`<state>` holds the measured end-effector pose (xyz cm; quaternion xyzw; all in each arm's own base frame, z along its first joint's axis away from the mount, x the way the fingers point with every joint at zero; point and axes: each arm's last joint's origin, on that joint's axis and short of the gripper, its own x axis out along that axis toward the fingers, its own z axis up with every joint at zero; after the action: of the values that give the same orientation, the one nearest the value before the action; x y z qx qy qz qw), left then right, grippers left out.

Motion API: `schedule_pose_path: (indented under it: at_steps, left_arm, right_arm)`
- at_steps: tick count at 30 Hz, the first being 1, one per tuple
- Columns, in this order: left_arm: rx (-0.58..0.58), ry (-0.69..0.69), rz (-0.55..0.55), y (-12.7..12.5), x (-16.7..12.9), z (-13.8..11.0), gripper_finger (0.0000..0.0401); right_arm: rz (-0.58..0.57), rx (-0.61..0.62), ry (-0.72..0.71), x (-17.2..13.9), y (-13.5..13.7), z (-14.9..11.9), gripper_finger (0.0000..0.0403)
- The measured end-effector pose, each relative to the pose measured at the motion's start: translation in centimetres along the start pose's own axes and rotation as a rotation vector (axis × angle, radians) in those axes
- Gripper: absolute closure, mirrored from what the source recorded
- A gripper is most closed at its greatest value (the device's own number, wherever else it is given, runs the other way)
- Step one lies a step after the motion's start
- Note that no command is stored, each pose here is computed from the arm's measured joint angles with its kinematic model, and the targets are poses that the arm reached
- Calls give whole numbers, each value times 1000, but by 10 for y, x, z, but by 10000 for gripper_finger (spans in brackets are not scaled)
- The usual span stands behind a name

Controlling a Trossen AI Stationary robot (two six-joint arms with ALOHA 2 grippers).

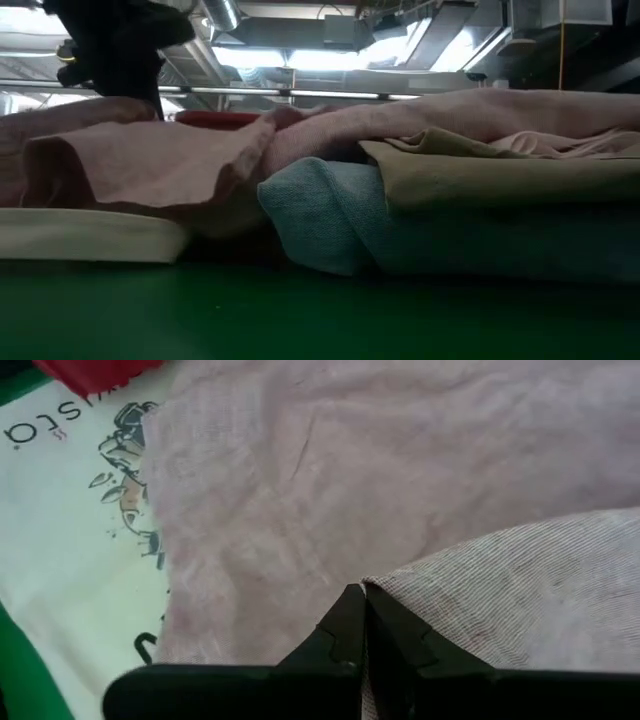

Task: Fold laundry
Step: Fold the pink polo

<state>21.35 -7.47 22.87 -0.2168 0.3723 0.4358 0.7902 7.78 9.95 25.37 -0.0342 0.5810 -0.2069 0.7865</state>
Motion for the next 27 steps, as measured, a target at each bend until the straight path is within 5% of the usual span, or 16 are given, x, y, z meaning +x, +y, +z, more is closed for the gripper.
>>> schedule_pose_path:
  at_steps: [27]
  left_arm:
    - [6, 97, 77, 7, 10, 6, 393]
  right_arm:
    - [-58, -12, 89, 21, -12, 3, 402]
